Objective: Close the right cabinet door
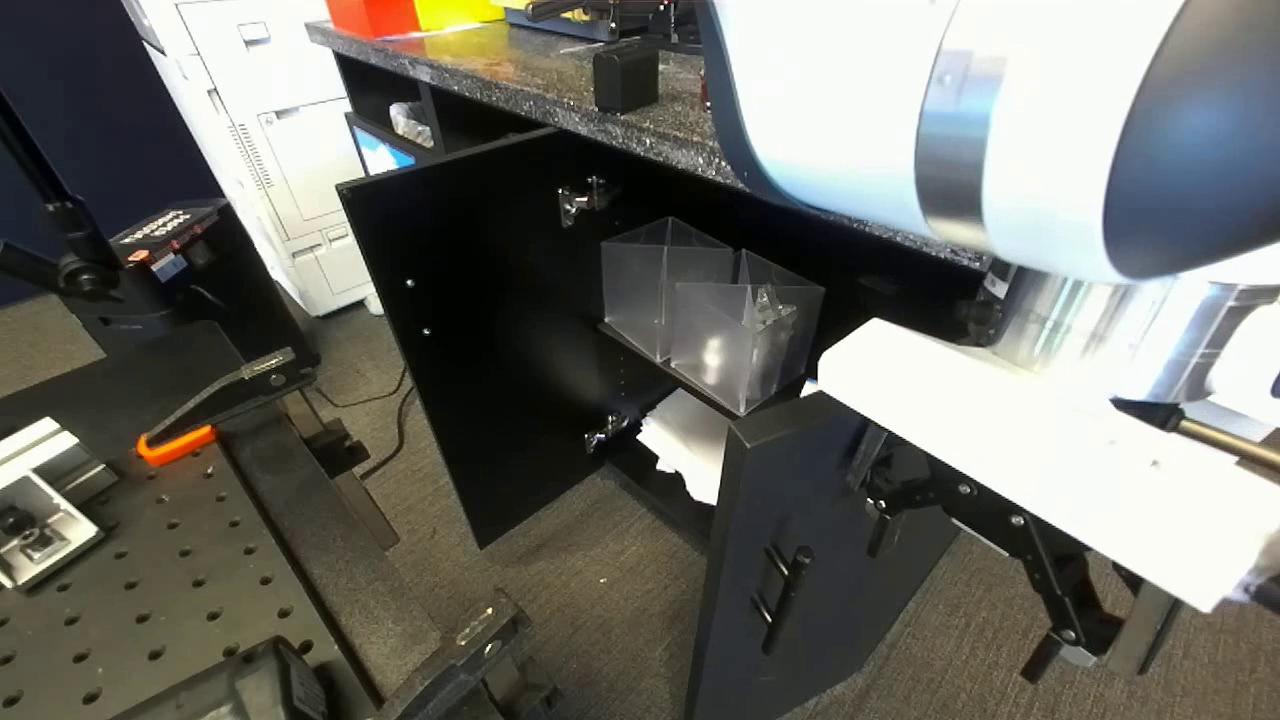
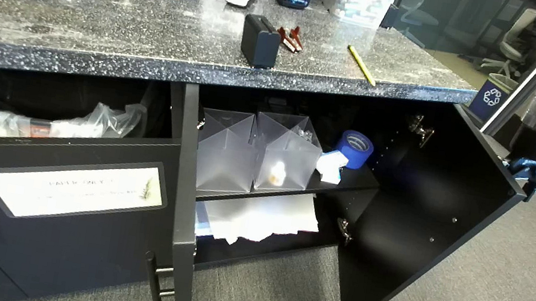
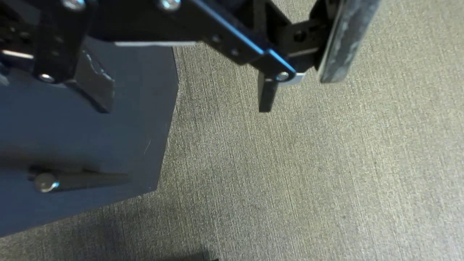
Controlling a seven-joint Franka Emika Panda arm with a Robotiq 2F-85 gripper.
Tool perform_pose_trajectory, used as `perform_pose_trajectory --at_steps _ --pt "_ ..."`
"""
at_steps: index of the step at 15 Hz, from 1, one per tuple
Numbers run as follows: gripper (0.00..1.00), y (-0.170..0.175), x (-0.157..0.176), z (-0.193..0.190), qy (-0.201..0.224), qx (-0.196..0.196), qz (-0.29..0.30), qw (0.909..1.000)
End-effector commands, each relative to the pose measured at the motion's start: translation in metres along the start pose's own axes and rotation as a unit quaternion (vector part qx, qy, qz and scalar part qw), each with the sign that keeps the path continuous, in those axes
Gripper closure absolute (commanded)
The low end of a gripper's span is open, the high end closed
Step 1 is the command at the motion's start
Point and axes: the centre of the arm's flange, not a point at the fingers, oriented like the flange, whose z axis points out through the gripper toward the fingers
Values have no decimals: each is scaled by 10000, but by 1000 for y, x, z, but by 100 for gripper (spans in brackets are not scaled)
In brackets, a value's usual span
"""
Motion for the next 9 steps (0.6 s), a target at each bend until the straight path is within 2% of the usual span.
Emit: perform_pose_trajectory --at_steps 1,9 --pt "0 -13 25 14 350 197 120 9991" --pt "0 -55 42 24 642 546 181 9963"
